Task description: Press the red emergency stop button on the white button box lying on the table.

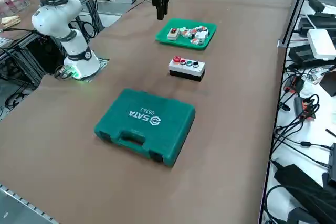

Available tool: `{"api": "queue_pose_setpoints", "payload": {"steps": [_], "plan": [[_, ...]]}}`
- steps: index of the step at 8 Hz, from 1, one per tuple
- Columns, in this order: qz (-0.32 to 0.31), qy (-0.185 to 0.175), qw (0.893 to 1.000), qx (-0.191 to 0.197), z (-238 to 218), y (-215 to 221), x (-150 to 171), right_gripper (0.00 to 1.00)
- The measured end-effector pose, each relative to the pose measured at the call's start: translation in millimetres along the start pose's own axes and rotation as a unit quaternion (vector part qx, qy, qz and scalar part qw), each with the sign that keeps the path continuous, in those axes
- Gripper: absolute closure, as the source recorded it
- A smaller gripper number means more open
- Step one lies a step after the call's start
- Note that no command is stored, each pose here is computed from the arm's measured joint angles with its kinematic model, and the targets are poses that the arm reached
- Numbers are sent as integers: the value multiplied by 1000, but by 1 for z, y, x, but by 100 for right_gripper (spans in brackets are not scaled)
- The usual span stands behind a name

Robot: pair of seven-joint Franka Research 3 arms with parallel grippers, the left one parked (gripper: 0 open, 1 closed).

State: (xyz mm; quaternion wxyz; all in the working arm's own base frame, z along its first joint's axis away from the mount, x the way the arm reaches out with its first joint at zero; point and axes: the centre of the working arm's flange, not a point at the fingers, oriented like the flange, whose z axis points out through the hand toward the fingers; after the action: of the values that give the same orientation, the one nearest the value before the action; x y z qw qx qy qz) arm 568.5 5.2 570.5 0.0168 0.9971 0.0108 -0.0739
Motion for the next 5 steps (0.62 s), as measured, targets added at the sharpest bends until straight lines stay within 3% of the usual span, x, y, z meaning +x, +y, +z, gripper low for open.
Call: {"api": "queue_pose_setpoints", "payload": {"steps": [1,3,5], "plan": [[0,-1,1000,0,0,0,0,98],[-2,-25,1000,4,11,-6,-1,99],[-5,-50,999,1,38,-47,2,99]]}}
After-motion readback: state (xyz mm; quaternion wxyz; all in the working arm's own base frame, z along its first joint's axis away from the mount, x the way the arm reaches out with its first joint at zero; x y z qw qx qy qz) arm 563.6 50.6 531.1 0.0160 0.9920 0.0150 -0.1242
